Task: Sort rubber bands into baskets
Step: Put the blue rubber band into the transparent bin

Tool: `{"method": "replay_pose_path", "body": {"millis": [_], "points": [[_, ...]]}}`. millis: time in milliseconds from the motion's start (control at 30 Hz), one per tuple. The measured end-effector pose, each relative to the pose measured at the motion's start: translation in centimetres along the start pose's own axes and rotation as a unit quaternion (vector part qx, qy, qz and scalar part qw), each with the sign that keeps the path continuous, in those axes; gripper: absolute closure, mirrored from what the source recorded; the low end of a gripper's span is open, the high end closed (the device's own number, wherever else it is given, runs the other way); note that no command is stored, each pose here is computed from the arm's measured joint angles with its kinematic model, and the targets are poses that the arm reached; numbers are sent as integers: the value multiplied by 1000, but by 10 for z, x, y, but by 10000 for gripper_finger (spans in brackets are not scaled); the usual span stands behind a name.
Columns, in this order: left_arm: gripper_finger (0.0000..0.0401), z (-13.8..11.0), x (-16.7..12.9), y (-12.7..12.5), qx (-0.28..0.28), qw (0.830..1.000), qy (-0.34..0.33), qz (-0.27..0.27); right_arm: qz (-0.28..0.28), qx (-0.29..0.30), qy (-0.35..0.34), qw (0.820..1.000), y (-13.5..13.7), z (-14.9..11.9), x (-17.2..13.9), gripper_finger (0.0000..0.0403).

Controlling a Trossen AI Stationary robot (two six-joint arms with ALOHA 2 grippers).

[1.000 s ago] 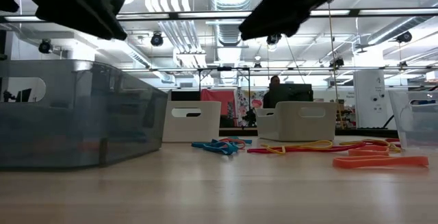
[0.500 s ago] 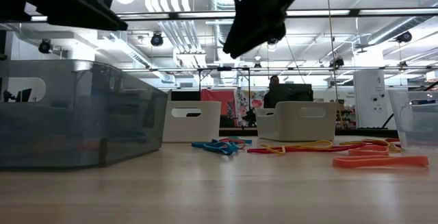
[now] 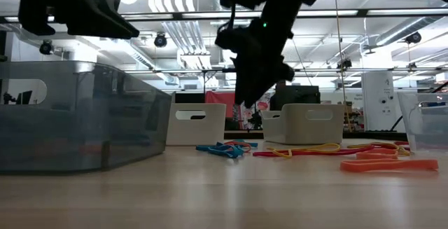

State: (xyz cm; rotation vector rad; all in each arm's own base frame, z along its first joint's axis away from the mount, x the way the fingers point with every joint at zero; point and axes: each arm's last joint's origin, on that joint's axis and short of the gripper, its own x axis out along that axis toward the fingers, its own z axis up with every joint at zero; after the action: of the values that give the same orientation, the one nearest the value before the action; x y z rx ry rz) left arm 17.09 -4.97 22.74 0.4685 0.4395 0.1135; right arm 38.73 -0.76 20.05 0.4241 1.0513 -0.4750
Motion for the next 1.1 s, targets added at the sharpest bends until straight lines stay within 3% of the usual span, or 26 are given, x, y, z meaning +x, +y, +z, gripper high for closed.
{"method": "replay_pose_path", "body": {"millis": [367,433,533,633,700,933,1100], "points": [[294,-1,2,3,-3,1000,7,9,5,-4,-13,1000,-6,8,8,273],[294,-2,2,3,-3,1000,7,9,5,-35,-13,999,-6,8,8,269],[294,-2,2,3,-3,1000,7,9,0,-135,5,991,-8,5,8,265],[294,-2,2,3,-3,1000,7,9,-1,-273,38,961,-8,-3,9,261],[294,-2,2,3,-4,1000,7,9,6,-322,40,946,-7,-4,9,262],[294,-2,2,3,-5,1000,7,9,7,-340,35,940,-10,-1,13,274],[294,-2,2,3,-6,1000,8,9,5,-347,51,937,-8,-5,34,277]]}}
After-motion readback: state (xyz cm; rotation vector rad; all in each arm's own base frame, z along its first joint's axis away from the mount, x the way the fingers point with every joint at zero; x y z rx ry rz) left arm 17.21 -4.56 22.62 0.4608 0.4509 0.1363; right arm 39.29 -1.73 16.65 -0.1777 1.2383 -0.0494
